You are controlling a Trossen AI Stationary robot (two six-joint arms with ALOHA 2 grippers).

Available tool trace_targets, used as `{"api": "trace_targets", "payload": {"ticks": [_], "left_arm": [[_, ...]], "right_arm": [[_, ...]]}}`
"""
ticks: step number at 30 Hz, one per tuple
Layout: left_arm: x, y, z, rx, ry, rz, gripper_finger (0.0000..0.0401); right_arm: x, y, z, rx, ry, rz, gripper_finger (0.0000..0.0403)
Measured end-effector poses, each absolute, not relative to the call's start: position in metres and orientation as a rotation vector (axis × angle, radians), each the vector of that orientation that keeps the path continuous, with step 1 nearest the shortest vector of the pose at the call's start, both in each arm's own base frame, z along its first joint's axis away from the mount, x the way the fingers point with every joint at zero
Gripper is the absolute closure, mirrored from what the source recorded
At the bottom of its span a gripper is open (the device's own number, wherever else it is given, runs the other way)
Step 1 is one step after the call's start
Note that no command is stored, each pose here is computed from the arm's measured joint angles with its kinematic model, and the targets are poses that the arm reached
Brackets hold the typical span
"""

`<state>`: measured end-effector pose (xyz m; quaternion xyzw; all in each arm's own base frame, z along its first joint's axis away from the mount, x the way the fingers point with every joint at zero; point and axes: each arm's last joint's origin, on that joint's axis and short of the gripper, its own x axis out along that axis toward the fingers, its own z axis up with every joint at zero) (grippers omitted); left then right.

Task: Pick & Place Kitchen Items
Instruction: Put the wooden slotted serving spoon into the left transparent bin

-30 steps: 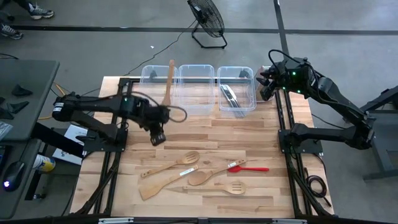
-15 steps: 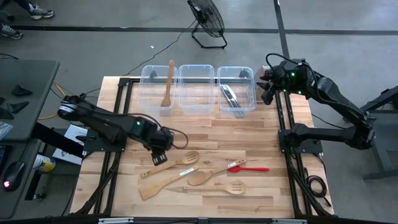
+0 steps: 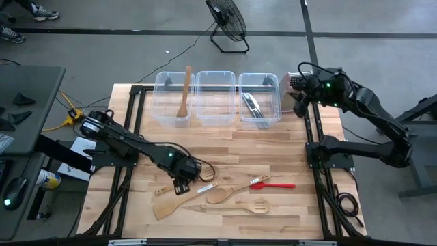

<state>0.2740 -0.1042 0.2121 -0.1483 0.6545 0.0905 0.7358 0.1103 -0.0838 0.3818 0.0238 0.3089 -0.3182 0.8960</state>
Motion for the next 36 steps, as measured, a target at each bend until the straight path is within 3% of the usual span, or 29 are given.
{"api": "trace_targets", "payload": {"ticks": [5,14,24,29,36], "left_arm": [[0.283,-0.107,0.199,-0.329,1.440,0.200,0.0225],[0.301,-0.113,0.177,-0.353,1.394,0.218,0.0168],[0.307,-0.116,0.141,-0.320,1.508,0.267,0.0166],[0.307,-0.116,0.133,-0.344,1.550,0.287,0.0179],[0.307,-0.117,0.132,-0.420,1.551,0.337,0.0235]], "right_arm": [[0.102,-0.079,0.383,0.076,0.631,-0.685,0.0254],[0.089,-0.070,0.380,0.177,0.652,-0.732,0.0193],[0.085,-0.065,0.382,0.244,0.602,-0.725,0.0196],[0.085,-0.063,0.382,0.262,0.591,-0.677,0.0196],[0.085,-0.064,0.383,0.197,0.604,-0.654,0.0196]]}}
